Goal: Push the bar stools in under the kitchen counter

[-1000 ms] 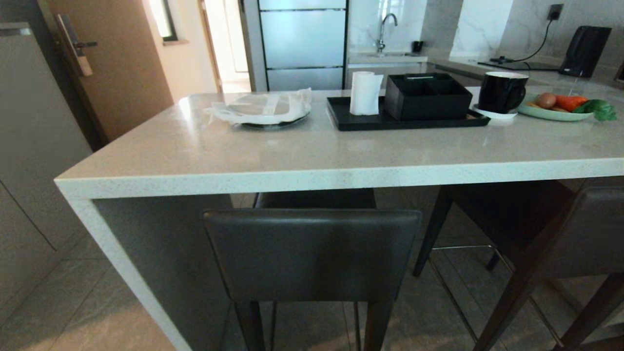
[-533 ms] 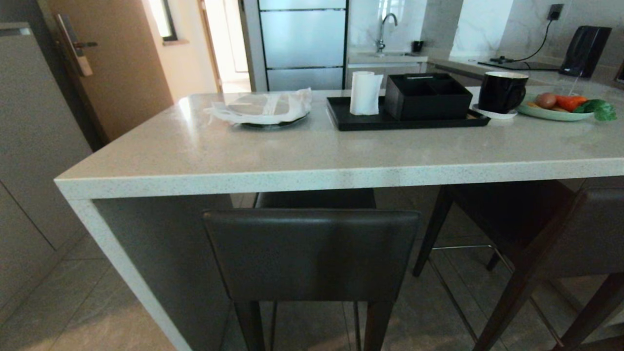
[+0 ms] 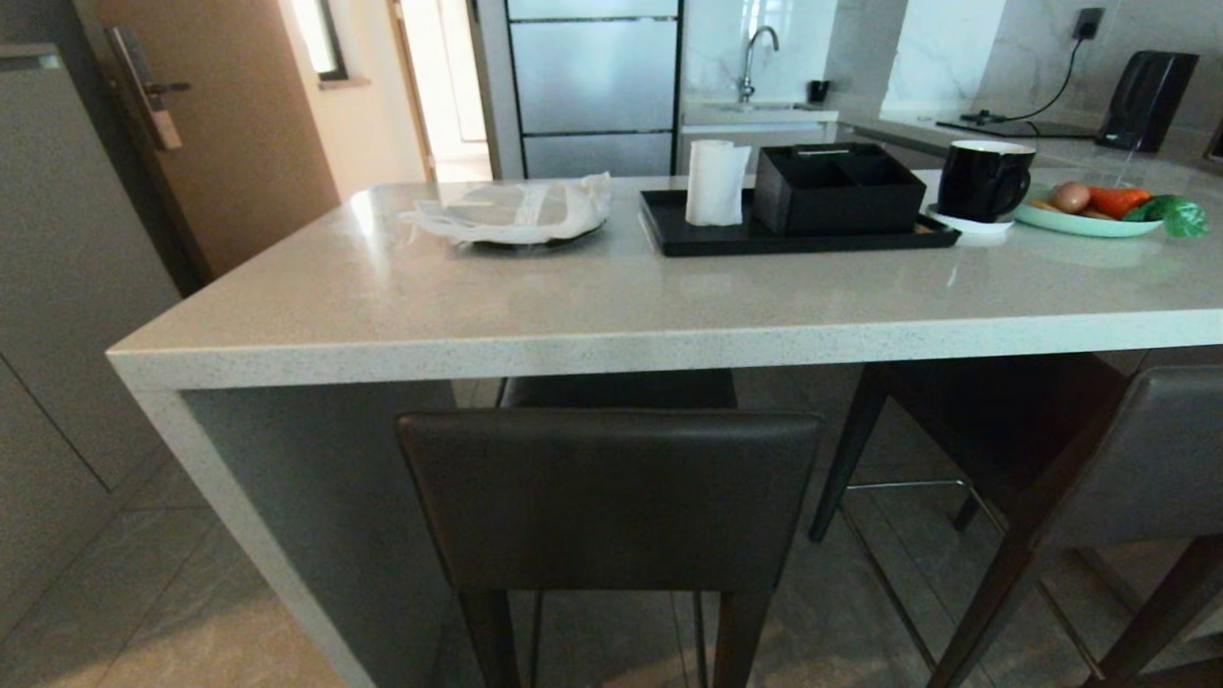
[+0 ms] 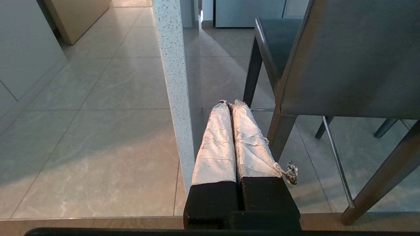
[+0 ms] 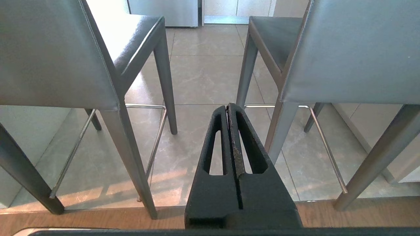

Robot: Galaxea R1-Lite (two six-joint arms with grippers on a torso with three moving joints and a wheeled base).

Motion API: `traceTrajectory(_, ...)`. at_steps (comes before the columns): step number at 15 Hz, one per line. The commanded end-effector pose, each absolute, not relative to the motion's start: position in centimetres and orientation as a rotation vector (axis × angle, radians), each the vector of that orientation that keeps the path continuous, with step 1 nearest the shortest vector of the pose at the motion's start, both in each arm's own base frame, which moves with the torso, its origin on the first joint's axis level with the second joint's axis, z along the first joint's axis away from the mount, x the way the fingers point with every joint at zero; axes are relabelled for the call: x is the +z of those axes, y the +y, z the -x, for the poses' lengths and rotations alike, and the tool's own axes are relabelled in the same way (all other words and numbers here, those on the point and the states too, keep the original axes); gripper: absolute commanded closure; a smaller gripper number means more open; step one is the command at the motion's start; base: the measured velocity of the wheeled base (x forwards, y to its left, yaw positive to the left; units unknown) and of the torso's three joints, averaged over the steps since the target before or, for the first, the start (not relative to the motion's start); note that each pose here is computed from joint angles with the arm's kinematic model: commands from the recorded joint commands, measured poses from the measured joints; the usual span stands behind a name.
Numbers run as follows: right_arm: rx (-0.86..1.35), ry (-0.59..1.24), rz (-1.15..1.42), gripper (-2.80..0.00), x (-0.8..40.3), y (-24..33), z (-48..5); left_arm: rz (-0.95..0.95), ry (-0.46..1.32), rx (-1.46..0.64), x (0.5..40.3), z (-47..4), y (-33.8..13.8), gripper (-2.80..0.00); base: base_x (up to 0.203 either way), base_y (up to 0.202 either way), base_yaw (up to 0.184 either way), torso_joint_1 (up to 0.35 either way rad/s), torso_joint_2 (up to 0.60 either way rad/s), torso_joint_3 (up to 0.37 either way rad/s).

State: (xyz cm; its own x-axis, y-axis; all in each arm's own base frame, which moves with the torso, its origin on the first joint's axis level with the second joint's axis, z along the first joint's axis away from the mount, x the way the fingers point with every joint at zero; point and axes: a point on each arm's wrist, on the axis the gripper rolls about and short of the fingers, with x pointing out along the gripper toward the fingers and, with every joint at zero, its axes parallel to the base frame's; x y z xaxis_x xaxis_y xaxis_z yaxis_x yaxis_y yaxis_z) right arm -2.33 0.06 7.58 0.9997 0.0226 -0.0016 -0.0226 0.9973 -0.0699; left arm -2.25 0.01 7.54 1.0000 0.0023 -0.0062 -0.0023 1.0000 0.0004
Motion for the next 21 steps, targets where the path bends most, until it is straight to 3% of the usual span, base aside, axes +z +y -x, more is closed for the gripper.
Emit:
traceTrajectory(1, 0.023, 0.002, 0.071, 0.00, 7.55, 0.06, 2.32, 0.000, 0.009, 0.002, 7.50, 2.22, 0.01, 0.00, 0.000, 0.000, 0.000, 0.000, 0.00, 0.000)
traceTrajectory(7, 0.022, 0.001, 0.071, 0.00, 7.57, 0.06, 2.32, 0.000, 0.009, 0.000, 7.50, 2.22, 0.01, 0.00, 0.000, -0.014, 0.000, 0.000, 0.00, 0.000)
traceTrajectory(21, 0.020, -0.001, 0.066, 0.00, 7.56, 0.05, 2.30, 0.001, 0.009, 0.000, 7.50, 2.22, 0.01, 0.00, 0.000, -0.192, 0.001, 0.003, 0.00, 0.003)
